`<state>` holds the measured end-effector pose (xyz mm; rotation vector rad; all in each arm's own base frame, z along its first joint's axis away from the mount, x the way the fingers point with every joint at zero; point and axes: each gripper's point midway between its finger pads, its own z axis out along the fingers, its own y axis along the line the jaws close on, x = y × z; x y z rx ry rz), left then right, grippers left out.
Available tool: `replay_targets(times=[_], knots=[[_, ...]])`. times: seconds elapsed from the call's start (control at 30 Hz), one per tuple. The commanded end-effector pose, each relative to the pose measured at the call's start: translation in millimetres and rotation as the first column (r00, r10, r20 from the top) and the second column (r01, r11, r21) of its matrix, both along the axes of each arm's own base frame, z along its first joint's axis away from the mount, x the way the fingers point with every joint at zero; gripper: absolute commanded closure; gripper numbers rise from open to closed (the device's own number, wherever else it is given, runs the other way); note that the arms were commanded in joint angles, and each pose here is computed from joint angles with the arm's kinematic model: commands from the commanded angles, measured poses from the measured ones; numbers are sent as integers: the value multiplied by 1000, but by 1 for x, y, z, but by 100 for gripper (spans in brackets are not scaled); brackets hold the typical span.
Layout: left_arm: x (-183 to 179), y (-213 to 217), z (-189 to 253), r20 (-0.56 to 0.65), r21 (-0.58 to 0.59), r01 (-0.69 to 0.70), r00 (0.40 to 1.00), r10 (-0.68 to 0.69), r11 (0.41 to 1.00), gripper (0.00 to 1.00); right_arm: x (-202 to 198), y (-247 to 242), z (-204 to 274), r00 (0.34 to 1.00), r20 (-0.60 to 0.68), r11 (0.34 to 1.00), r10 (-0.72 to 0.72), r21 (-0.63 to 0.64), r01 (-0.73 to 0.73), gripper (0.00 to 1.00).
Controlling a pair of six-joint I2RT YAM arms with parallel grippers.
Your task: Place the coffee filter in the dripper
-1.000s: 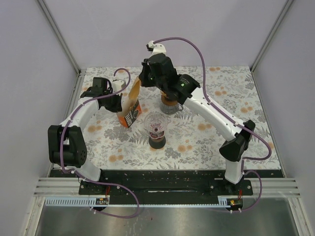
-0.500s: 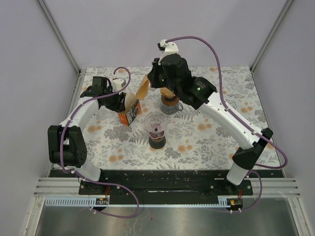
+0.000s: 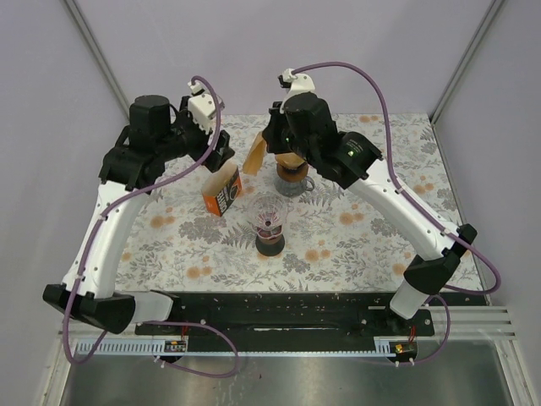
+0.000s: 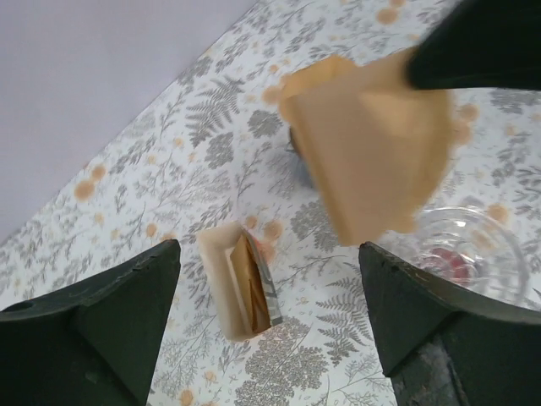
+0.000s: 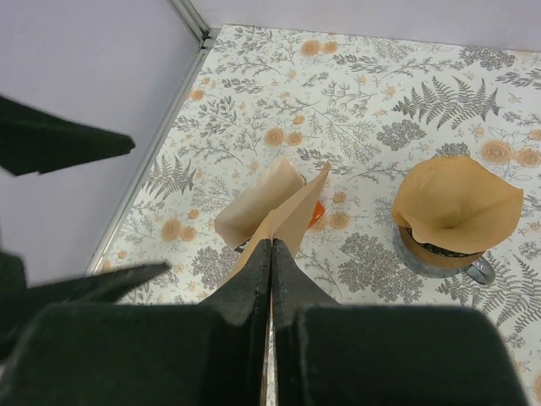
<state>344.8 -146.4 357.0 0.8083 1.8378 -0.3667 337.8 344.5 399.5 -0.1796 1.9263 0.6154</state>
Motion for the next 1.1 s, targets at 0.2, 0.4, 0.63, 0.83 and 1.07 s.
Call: replay_targets(times=[0.2,0.4,0.63,0.83,1.07], knots=[[-34,-44,11,6,60,132,991,-133,989,12,0,-14,26,999,25,995,-26,101,23,100],[-25,-61,-7,7,104,147,989,-149,984,17,-1,-12,24,1000,18,994,-14,108,12,100],[-5,-65,-16,39,129,78,996,-84,988,48,-1,-6,20,1000,-1,993,20,120,-20,100],[-10,-75,-26,-10,70,100,995,-99,993,97,-4,6,13,994,-15,988,107,117,-105,100],[-13,-78,-32,-128,-51,-3,992,-3,999,100,2,2,2,995,18,994,100,47,-100,54]])
